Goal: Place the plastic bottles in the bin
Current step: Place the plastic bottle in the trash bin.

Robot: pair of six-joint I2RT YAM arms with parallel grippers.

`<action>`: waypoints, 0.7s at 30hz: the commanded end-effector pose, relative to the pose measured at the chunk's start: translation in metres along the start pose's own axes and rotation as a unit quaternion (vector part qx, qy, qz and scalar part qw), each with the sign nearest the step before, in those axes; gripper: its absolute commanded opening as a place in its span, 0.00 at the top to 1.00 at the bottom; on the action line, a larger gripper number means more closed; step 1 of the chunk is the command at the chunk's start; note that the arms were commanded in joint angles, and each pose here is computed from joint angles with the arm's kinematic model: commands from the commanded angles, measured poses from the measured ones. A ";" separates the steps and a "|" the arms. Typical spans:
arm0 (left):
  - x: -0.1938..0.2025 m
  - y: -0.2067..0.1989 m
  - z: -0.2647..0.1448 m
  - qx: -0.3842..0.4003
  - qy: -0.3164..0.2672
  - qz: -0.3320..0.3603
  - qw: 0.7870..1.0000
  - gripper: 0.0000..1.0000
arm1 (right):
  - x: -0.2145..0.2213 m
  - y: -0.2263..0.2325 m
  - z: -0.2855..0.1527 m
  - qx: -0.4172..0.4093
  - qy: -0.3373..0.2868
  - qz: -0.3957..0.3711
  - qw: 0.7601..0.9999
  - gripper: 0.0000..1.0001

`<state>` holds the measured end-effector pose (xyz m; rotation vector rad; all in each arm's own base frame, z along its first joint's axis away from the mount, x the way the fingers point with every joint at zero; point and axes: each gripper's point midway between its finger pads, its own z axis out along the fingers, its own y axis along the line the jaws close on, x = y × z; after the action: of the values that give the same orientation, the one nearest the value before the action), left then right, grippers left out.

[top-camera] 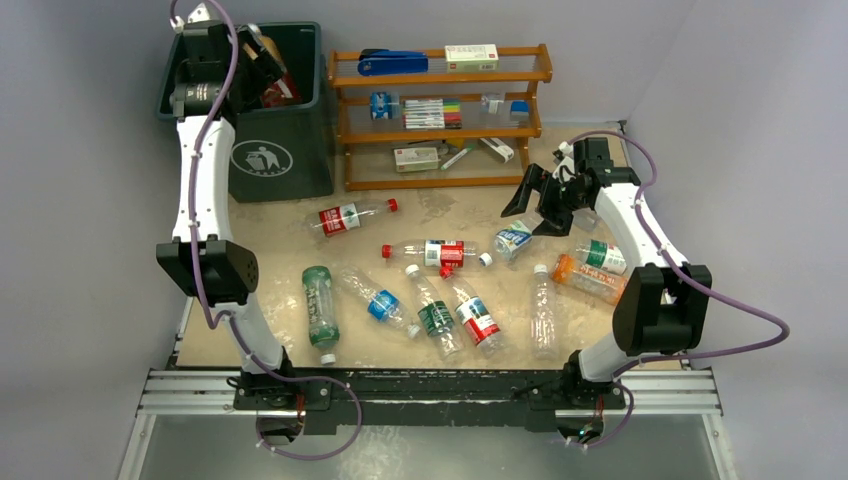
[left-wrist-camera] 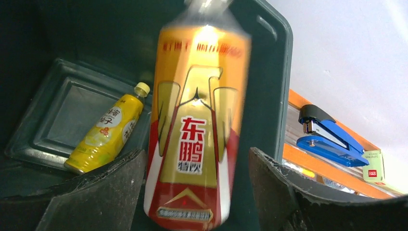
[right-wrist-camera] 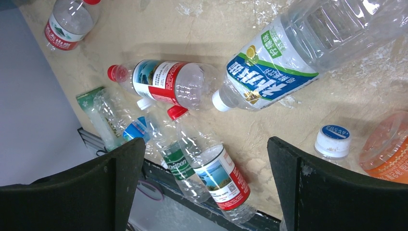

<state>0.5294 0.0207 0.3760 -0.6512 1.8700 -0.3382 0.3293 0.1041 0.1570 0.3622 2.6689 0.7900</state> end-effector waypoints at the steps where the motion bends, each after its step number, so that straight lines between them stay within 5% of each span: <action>1: -0.027 -0.008 -0.018 0.008 -0.036 0.014 0.999 0.23 | -0.005 0.009 -0.005 -0.011 -0.010 -0.018 1.000 0.00; 11: -0.028 -0.011 -0.030 0.010 -0.028 0.016 0.999 0.19 | -0.004 0.012 -0.004 -0.015 -0.008 -0.021 1.000 0.00; 21: -0.023 -0.070 -0.071 0.099 -0.026 0.031 0.994 0.17 | -0.003 0.019 -0.004 -0.033 -0.009 -0.021 0.999 0.00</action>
<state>0.5158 0.0063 0.3923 -0.6075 1.8926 -0.3771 0.3307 0.1087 0.1583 0.3394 2.6600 0.8003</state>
